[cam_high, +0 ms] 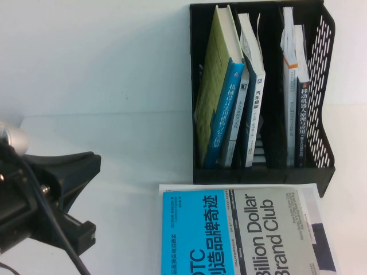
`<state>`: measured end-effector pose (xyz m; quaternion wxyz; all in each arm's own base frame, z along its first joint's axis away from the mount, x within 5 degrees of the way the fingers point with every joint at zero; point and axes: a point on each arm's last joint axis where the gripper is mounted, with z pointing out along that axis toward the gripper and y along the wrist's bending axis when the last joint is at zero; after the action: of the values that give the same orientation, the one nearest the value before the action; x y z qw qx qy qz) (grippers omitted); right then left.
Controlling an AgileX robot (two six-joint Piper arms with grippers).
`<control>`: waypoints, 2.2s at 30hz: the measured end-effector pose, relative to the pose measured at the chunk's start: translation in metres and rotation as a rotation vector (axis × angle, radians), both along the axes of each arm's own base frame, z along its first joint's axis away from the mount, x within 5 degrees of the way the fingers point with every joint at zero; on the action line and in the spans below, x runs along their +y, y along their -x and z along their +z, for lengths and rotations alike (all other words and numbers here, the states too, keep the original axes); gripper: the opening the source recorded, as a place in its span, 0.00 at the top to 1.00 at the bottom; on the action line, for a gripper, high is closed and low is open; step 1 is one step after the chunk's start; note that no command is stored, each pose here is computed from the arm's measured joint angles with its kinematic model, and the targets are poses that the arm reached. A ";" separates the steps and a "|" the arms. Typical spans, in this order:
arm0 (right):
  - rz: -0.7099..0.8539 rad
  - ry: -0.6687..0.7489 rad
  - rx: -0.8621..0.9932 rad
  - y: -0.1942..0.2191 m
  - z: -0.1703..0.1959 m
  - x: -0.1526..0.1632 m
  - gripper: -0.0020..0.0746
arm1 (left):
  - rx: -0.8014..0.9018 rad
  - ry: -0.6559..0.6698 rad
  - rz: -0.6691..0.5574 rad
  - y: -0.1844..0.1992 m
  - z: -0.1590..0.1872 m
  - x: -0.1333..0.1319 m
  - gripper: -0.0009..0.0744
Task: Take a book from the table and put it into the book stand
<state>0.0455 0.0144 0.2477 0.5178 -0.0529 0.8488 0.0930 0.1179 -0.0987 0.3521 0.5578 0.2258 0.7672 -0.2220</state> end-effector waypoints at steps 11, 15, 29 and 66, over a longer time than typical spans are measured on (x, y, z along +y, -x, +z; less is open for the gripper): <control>0.001 -0.001 -0.005 0.000 0.000 0.000 0.97 | 0.021 -0.019 0.007 0.004 -0.005 0.004 0.99; 0.002 0.001 -0.005 0.000 0.000 0.000 0.97 | -0.032 0.027 0.019 0.020 -0.004 0.021 0.99; 0.002 0.001 -0.005 0.000 0.000 0.000 0.97 | -0.259 0.117 0.490 0.081 -0.083 0.097 0.99; 0.003 -0.005 -0.004 0.000 0.000 0.000 0.97 | -0.029 -0.074 0.550 0.066 -0.175 0.095 0.99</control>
<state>0.0458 0.0149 0.2477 0.5196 -0.0531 0.8473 0.0958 0.0521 -0.0041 0.1767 0.5995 0.0325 0.7991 -0.0305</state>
